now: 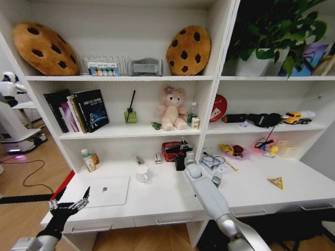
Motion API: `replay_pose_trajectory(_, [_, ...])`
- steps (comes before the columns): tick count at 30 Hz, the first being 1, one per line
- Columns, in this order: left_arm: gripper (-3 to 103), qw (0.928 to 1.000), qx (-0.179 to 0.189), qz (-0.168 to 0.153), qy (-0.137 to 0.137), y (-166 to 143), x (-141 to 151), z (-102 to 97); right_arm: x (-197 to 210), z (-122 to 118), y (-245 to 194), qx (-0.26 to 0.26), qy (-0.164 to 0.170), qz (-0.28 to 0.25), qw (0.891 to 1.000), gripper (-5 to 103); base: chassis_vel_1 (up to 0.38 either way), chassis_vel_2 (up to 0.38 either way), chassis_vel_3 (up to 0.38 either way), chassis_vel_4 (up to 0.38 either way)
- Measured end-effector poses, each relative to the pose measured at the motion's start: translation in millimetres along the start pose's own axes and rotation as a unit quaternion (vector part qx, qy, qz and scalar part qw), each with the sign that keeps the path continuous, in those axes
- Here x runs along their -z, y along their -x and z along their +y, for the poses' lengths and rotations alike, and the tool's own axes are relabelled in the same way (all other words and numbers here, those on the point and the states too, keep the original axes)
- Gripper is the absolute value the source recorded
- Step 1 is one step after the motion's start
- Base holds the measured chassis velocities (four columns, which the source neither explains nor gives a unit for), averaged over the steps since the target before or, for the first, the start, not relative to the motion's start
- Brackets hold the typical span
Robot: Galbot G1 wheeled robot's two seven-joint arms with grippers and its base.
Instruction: Organize the objects on the table.
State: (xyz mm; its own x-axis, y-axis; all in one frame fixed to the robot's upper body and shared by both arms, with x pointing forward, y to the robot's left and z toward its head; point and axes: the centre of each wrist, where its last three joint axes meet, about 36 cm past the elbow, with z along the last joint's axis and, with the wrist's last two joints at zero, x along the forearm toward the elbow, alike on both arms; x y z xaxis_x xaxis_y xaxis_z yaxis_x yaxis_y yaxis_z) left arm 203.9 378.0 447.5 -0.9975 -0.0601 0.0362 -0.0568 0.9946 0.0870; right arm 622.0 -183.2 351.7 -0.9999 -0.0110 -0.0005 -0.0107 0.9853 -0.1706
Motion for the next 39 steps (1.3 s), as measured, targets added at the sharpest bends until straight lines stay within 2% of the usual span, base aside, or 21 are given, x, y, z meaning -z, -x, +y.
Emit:
replay_pose_trajectory(9, [100, 1.0, 0.0, 0.0, 0.0, 0.0, 0.0, 0.0, -12.5, 10.6, 5.6, 0.008, 0.005, 0.005, 1.0, 11, 0.0, 0.0, 0.0, 0.0])
replay_pose_trajectory(15, [100, 1.0, 0.0, 0.0, 0.0, 0.0, 0.0, 0.0, -20.8, 18.4, -6.0, 0.008, 0.009, 0.007, 1.0, 10, 0.0, 0.0, 0.0, 0.0])
replay_pose_trajectory(16, [100, 1.0, 0.0, 0.0, 0.0, 0.0, 0.0, 0.0, -22.0, 19.0, -9.0, 0.009, 0.007, 0.006, 1.0, 20, 0.0, 0.0, 0.0, 0.0])
replay_pose_trajectory(19, [100, 1.0, 0.0, 0.0, 0.0, 0.0, 0.0, 0.0, -22.2, 19.1, -10.4, 0.01, 0.005, 0.005, 1.0, 20, 0.0, 0.0, 0.0, 0.0])
replay_pose_trajectory(20, [100, 1.0, 0.0, 0.0, 0.0, 0.0, 0.0, 0.0, -21.5, 19.1, -11.6, 0.008, 0.004, 0.003, 1.0, 31, 0.0, 0.0, 0.0, 0.0])
replay_pose_trajectory(21, [100, 1.0, 0.0, 0.0, 0.0, 0.0, 0.0, 0.0, -20.2, 18.7, -12.4, 0.006, 0.004, 0.0, 1.0, 37, 0.0, 0.0, 0.0, 0.0])
replay_pose_trajectory(22, [100, 1.0, 0.0, 0.0, 0.0, 0.0, 0.0, 0.0, -20.2, 18.7, -12.4, 0.006, 0.004, 0.0, 1.0, 37, 0.0, 0.0, 0.0, 0.0])
replay_pose_trajectory(23, [100, 1.0, 0.0, 0.0, 0.0, 0.0, 0.0, 0.0, -18.0, 18.2, -13.1, 0.004, 0.004, -0.002, 1.0, 42, 0.0, 0.0, 0.0, 0.0])
replay_pose_trajectory(24, [100, 1.0, 0.0, 0.0, 0.0, 0.0, 0.0, 0.0, -18.0, 18.2, -13.1, 0.004, 0.004, -0.002, 1.0, 42, 0.0, 0.0, 0.0, 0.0])
replay_pose_trajectory(26, [100, 1.0, 0.0, 0.0, 0.0, 0.0, 0.0, 0.0, -7.0, 18.0, -17.8, -0.004, 0.011, -0.007, 1.0, 52, 0.0, 0.0, 0.0, 0.0])
replay_pose_trajectory(27, [100, 1.0, 0.0, 0.0, 0.0, 0.0, 0.0, 0.0, -7.0, 18.0, -17.8, -0.004, 0.011, -0.007, 1.0, 52, 0.0, 0.0, 0.0, 0.0])
replay_pose_trajectory(29, [100, 1.0, 0.0, 0.0, 0.0, 0.0, 0.0, 0.0, 19.2, 17.3, -33.2, -0.016, 0.033, -0.012, 0.999, 64, 0.0, 0.0, 0.0, 0.0])
replay_pose_trajectory(30, [100, 1.0, 0.0, 0.0, 0.0, 0.0, 0.0, 0.0, 19.2, 17.3, -33.2, -0.016, 0.033, -0.012, 0.999, 64, 0.0, 0.0, 0.0, 0.0])
replay_pose_trajectory(32, [100, 1.0, 0.0, 0.0, 0.0, 0.0, 0.0, 0.0, 41.7, 18.9, -60.4, -0.03, 0.067, 0.01, 0.997, 74, 0.0, 0.0, 0.0, 0.0])
replay_pose_trajectory(33, [100, 1.0, 0.0, 0.0, 0.0, 0.0, 0.0, 0.0, 48.9, 23.3, -84.6, -0.034, 0.101, 0.041, 0.993, 80, 0.0, 0.0, 0.0, 0.0])
replay_pose_trajectory(34, [100, 1.0, 0.0, 0.0, 0.0, 0.0, 0.0, 0.0, 48.9, 23.3, -84.6, -0.034, 0.101, 0.041, 0.993, 80, 0.0, 0.0, 0.0, 0.0])
replay_pose_trajectory(37, [100, 1.0, 0.0, 0.0, 0.0, 0.0, 0.1, 0.0, 60.4, 30.8, -143.9, -0.052, 0.165, 0.121, 0.977, 95, 0.0, 0.0, 0.0, 0.0])
replay_pose_trajectory(38, [100, 1.0, 0.0, 0.0, 0.0, 0.0, 0.1, 0.0, 60.4, 30.8, -143.9, -0.052, 0.165, 0.121, 0.977, 95, 0.0, 0.0, 0.0, 0.0])
replay_pose_trajectory(39, [100, 1.0, 0.0, 0.0, 0.0, 0.0, 0.0, 0.0, 62.1, 30.4, -158.8, -0.059, 0.175, 0.145, 0.972, 95, 0.0, 0.0, 0.0, 0.0])
